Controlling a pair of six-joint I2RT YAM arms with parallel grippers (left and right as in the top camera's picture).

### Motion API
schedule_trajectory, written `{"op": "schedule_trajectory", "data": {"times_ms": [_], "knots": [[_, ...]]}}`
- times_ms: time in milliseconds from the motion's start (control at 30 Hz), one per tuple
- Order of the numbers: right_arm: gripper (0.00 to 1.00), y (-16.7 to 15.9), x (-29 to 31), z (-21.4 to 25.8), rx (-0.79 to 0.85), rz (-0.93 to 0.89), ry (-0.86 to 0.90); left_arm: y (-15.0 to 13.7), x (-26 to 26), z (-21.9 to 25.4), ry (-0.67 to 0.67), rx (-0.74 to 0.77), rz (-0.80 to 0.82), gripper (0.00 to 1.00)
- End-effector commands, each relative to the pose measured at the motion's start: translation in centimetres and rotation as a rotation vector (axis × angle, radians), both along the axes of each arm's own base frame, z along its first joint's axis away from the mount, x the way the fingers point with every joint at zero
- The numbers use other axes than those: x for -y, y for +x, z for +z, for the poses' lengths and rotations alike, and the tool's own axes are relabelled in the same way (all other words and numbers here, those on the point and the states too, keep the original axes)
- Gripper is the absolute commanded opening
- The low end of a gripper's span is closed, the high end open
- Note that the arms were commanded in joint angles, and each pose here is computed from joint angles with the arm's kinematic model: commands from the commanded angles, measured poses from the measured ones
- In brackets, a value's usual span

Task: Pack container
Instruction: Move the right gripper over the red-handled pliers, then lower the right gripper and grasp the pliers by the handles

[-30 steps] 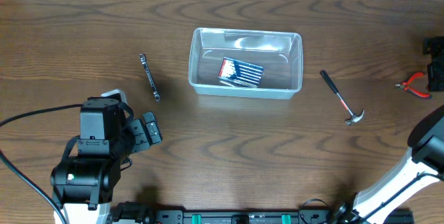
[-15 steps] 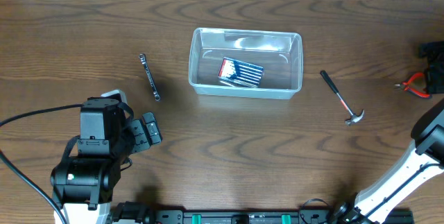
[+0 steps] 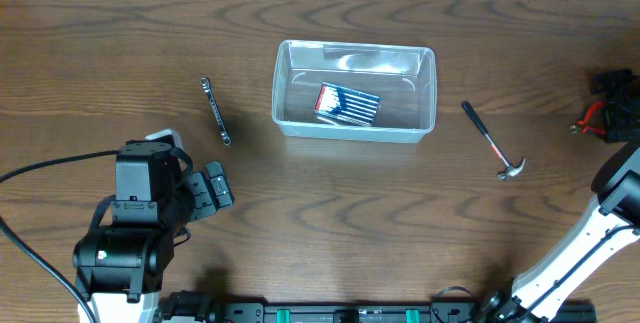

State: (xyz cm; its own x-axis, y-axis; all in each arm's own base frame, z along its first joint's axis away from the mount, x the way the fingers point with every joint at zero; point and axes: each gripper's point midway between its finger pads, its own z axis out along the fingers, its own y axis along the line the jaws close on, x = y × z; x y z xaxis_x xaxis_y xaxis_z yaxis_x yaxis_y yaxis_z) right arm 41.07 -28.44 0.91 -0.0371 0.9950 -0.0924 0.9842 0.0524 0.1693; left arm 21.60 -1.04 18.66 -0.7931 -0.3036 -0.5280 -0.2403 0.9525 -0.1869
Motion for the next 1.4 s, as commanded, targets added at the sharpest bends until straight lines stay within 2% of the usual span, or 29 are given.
{"op": "schedule_trajectory", "data": {"times_ms": [0,267,467,767,1133,1367], "knots": [[0.99,-0.3,-0.3,-1.3,-0.026,0.01,0.012,0.2,-0.1,0.8,0.006,0.02,0.007,0.99],[0.99,0.3,-1.5,-1.3,-0.005,0.03,0.057,0.2,-0.1,0.8,0.006,0.021,0.007,0.98],[0.99,-0.8,-1.7,-1.5,-0.069,0.033,0.038,0.2,-0.1,0.8,0.006,0.021,0.007,0.98],[0.99,-1.0,-1.8,-0.4,-0.076,0.106,0.031,0.2,-0.1,0.8,0.006,0.021,0.007,0.98],[0.99,2.5,-2.0,3.1,-0.004,0.213,-0.067,0.2,-0.1,0.8,0.006,0.02,0.007,0.98],[0.99,4.4,-2.7,3.6,0.016,0.24,-0.12,0.2,-0.1,0.8,0.006,0.02,0.007,0.98]]}}
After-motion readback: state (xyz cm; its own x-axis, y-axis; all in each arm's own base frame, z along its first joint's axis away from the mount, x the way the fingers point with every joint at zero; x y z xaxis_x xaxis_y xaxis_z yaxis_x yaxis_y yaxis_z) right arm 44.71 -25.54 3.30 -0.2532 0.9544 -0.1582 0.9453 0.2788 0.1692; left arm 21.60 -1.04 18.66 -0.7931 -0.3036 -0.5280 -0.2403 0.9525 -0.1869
